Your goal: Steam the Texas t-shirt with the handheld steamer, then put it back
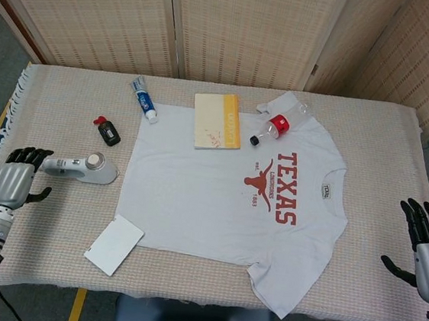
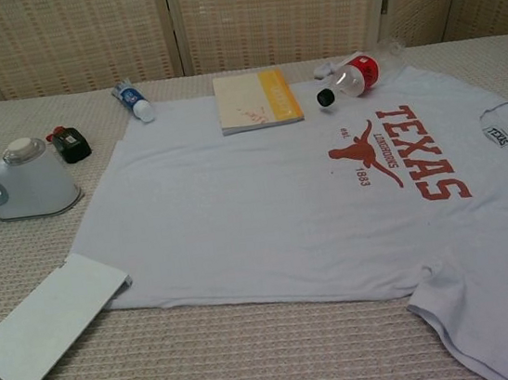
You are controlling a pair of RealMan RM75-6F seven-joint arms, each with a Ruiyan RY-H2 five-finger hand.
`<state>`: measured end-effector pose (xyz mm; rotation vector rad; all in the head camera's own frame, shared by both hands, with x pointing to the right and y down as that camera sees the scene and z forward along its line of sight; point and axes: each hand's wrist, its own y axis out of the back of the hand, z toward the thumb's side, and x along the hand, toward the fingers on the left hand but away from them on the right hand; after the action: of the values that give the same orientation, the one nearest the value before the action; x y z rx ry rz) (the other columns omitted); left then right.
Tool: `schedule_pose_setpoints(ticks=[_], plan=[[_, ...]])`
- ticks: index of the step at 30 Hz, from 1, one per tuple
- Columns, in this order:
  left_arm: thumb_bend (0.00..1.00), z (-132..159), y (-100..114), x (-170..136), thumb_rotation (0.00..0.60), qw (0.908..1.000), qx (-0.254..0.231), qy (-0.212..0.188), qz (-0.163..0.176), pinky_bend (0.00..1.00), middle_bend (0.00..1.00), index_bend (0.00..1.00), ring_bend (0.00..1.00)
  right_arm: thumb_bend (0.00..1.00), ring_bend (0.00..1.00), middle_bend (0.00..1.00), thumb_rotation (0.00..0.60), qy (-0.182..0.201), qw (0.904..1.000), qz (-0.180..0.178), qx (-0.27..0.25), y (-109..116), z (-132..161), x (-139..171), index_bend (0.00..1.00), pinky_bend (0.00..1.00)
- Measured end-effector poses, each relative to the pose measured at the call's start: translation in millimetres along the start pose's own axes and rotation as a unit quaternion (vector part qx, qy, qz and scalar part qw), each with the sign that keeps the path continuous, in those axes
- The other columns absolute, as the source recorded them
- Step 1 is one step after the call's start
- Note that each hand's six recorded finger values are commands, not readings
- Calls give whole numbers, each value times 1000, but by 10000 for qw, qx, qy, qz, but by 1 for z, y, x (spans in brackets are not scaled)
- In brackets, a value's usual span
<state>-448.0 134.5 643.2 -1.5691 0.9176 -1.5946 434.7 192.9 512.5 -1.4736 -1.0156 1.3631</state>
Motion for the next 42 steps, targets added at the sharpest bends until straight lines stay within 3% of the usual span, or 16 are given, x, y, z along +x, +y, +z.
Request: schedule_pose_setpoints(ticks=[10,22,28,33,38,42], plan=[[301,1,-29,37,600,9990,191,246,-315,186,243,217,151,29,0,62,600,-3,10000,27,-9,-1,0,-1,0,16],[302,5,-46,68,600,9978,301,442,-382,209,284,293,192,29,0,62,600,-84,10000,8,21,1,-1,3,0,16],[302,8,-52,80,600,9974,259,547,-402,226,330,342,224,30,0,62,600,-137,9999,20,30,1,-2,4,0,16],[311,11,-56,88,600,9975,109,593,-379,256,427,439,297,30,0,63,600,-144,9999,76,18,-1,-1,3,0,16],[317,16,-60,94,600,9977,32,559,-387,337,540,529,417,30,0,65,600,-155,9997,203,-19,-8,0,0,0,17],[317,20,-66,100,600,9975,-36,550,-448,570,656,598,560,29,0,83,600,-169,9994,314,-46,-14,1,-2,0,19]])
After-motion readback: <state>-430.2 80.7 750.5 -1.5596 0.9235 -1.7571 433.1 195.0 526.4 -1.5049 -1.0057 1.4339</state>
